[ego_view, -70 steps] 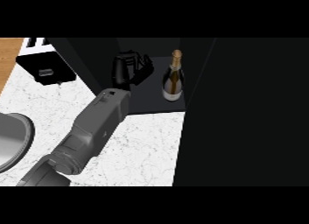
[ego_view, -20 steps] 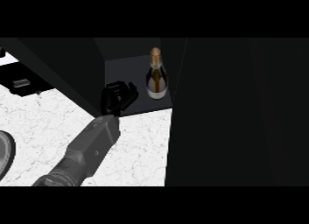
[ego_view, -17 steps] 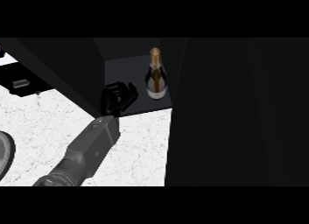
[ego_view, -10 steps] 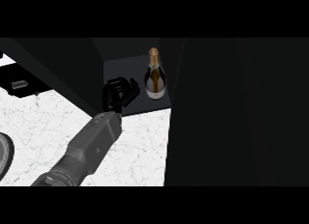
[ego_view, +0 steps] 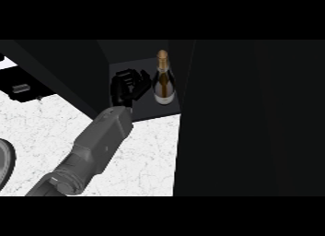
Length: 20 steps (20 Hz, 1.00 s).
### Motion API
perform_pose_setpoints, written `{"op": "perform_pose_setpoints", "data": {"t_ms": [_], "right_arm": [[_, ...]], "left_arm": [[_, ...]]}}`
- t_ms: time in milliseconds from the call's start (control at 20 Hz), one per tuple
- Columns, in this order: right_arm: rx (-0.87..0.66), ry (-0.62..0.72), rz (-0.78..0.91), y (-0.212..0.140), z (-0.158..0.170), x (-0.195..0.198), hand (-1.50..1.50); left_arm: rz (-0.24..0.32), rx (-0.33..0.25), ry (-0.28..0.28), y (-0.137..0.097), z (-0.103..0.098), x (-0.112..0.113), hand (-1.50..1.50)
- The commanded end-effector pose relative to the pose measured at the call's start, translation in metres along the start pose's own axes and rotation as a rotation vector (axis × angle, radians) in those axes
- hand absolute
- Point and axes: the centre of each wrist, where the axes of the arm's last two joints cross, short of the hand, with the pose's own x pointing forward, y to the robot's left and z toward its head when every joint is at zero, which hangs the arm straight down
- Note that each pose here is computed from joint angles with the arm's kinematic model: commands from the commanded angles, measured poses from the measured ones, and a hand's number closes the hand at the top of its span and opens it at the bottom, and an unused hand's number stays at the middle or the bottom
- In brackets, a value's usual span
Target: Pick up the wine, place it into the cabinet and close the cabinet
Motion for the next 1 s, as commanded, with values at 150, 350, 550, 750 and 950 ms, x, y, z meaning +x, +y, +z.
{"op": "perform_pose_setpoints", "data": {"t_ms": [150, 350, 550, 750, 950], "right_arm": [[-0.006, -0.012, 0.005, -0.003, 0.001, -0.003, -1.5], [-0.009, -0.011, 0.013, -0.005, 0.004, 0.0, -1.5], [-0.005, -0.005, -0.002, -0.004, 0.002, -0.002, -1.5], [-0.021, 0.005, 0.021, -0.009, 0.01, -0.004, -1.5], [-0.025, -0.003, 0.009, -0.008, 0.015, -0.003, -1.5]], "left_arm": [[-0.004, 0.012, -0.02, -0.017, -0.012, 0.023, 1.5], [-0.013, 0.006, 0.005, -0.031, -0.021, 0.043, 1.5], [0.006, 0.035, 0.037, -0.027, -0.02, 0.038, 1.5], [0.019, 0.03, 0.067, -0.032, -0.027, 0.051, 1.5], [-0.07, 0.051, 0.046, -0.026, -0.029, 0.05, 1.5]]}}
